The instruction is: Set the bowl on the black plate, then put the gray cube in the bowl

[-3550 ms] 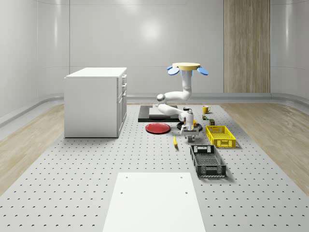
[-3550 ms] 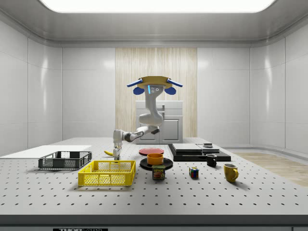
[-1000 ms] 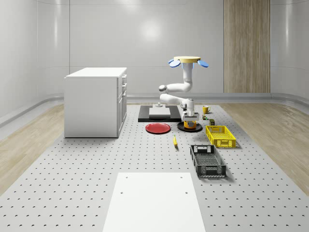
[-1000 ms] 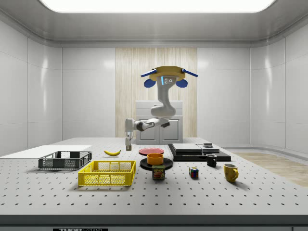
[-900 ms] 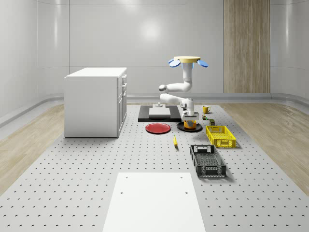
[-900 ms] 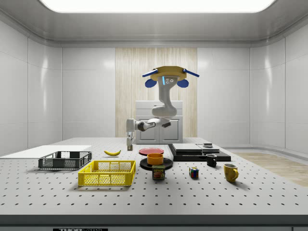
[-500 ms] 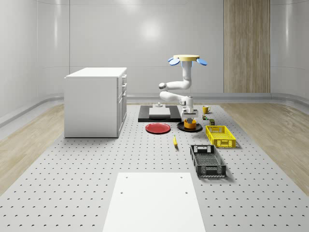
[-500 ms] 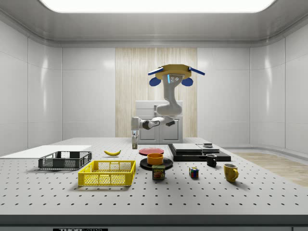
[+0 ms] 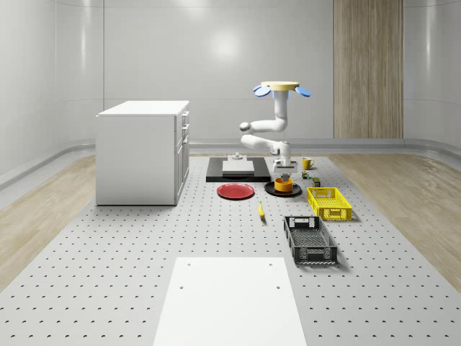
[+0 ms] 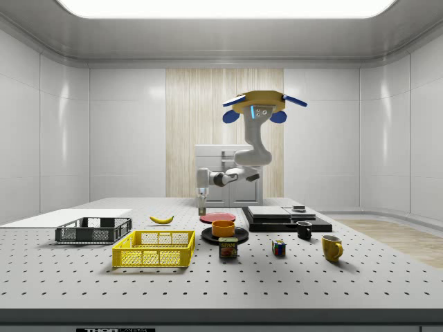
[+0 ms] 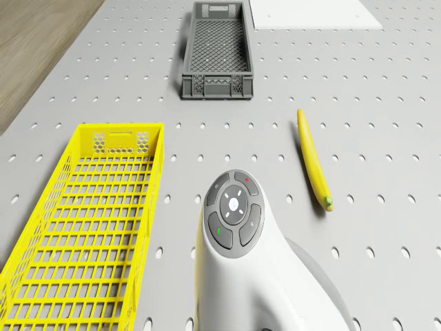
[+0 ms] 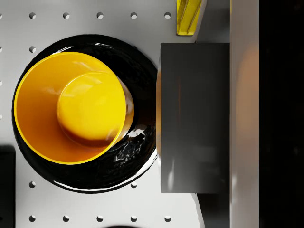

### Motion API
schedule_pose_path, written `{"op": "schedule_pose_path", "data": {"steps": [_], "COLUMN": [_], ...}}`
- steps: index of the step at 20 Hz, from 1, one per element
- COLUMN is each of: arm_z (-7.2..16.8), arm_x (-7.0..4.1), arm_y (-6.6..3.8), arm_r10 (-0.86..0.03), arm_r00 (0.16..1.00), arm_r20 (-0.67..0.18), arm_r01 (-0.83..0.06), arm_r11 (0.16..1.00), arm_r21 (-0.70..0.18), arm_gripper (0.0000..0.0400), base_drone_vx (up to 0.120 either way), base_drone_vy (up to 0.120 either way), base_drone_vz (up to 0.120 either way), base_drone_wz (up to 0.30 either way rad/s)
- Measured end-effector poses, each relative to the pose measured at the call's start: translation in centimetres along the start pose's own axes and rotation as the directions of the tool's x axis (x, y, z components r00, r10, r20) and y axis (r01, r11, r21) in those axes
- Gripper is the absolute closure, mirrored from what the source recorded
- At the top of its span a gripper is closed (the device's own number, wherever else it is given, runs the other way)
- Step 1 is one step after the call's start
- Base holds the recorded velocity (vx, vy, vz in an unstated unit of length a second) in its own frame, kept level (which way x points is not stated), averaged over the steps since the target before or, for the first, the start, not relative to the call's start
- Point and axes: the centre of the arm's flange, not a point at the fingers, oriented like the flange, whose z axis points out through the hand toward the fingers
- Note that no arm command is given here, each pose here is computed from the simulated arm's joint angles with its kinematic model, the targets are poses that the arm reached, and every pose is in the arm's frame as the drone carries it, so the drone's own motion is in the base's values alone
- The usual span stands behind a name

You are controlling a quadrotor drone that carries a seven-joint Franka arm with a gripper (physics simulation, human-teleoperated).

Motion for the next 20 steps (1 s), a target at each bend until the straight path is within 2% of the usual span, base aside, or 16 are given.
{"op": "schedule_pose_path", "data": {"steps": [8, 14, 20], "arm_z": [0.00, 0.00, 0.00], "arm_x": [0.00, 0.00, 0.00], "arm_y": [0.00, 0.00, 0.00], "arm_r10": [0.000, 0.000, 0.000], "arm_r00": [1.000, 1.000, 1.000], "arm_r20": [0.000, 0.000, 0.000], "arm_r01": [0.000, 0.000, 0.000], "arm_r11": [1.000, 1.000, 1.000], "arm_r21": [0.000, 0.000, 0.000], "arm_gripper": [0.0150, 0.0150, 0.0150], "base_drone_vx": [-0.120, -0.120, -0.120], "base_drone_vy": [0.000, 0.000, 0.000], "base_drone_vz": [0.000, -0.113, -0.007], "base_drone_wz": [0.000, 0.000, 0.000]}}
